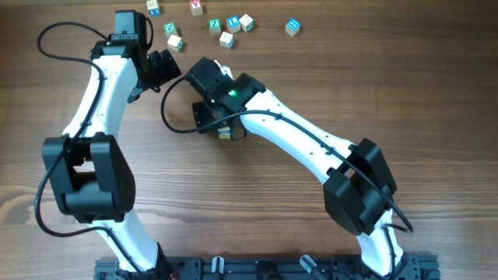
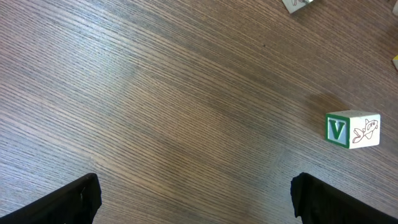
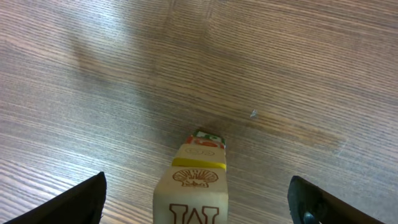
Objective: Form a tower
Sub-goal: 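Open the right gripper and lift it off the stack, then retract the right gripper to the top-right corner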
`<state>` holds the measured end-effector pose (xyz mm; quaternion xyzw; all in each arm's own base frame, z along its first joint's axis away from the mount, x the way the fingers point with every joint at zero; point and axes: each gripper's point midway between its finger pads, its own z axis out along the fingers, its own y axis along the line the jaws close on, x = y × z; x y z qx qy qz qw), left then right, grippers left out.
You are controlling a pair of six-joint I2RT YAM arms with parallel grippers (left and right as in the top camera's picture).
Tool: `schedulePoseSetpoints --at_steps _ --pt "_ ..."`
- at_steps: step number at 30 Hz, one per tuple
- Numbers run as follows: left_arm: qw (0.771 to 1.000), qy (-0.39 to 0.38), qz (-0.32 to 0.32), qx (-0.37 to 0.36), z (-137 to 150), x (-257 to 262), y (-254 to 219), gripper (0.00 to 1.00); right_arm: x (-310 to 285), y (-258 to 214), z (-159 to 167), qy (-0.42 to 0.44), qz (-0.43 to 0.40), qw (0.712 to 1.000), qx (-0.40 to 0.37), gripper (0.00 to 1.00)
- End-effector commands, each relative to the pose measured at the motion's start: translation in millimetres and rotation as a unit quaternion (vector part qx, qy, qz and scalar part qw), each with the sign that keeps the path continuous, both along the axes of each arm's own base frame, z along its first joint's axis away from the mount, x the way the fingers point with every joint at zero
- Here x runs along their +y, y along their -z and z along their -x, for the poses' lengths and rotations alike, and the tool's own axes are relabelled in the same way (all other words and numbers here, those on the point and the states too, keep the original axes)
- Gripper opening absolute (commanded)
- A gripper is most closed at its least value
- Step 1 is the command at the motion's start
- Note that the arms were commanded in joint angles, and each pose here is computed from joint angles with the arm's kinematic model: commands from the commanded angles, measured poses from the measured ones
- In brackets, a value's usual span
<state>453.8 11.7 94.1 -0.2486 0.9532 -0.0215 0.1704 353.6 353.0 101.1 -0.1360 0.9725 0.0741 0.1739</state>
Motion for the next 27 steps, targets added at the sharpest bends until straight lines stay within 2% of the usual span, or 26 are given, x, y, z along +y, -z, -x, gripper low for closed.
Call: schedulePoseSetpoints --at_steps 1,6,10,17,22,24,26,27 --pt "1.000 -0.009 -0.005 -0.011 -2.1 4.7 -8.4 1.00 -6.2 21.9 3.9 0.029 0.014 0.999 0.022 0.93" --pt "1.000 -0.009 -0.005 -0.011 -2.1 4.7 -8.4 1.00 -8.8 31.6 6.4 0.040 0.015 0.999 0.028 0.93" --pt "1.000 -0.009 -0.005 -0.011 -2.1 4.8 -8.4 1.00 -1.1 19.7 -7.8 0.035 -0.007 0.999 0.005 0.93" --pt "1.000 -0.009 -0.005 -0.011 -2.1 4.8 -8.4 1.00 3.6 -50.1 -60.1 0.036 -0.072 0.995 -0.061 0.94" --pt "1.000 -0.009 -0.005 -0.011 -2.1 4.8 -8.4 1.00 -22.0 -63.2 -98.8 0.065 -0.084 0.990 -0.097 0.93" --pt "1.000 -0.009 -0.005 -0.011 -2.1 4.8 -8.4 1.00 -35.7 -61.7 -114.1 0.083 -0.087 0.987 -0.108 0.89" --pt "1.000 -0.009 -0.005 -0.011 -2.1 4.7 -8.4 1.00 -47.9 -60.7 -126.3 0.098 -0.091 0.984 -0.116 0.76" --pt "1.000 -0.009 -0.005 -0.011 -2.1 4.7 -8.4 1.00 -53.7 -60.6 -131.7 0.105 -0.092 0.983 -0.119 0.60"
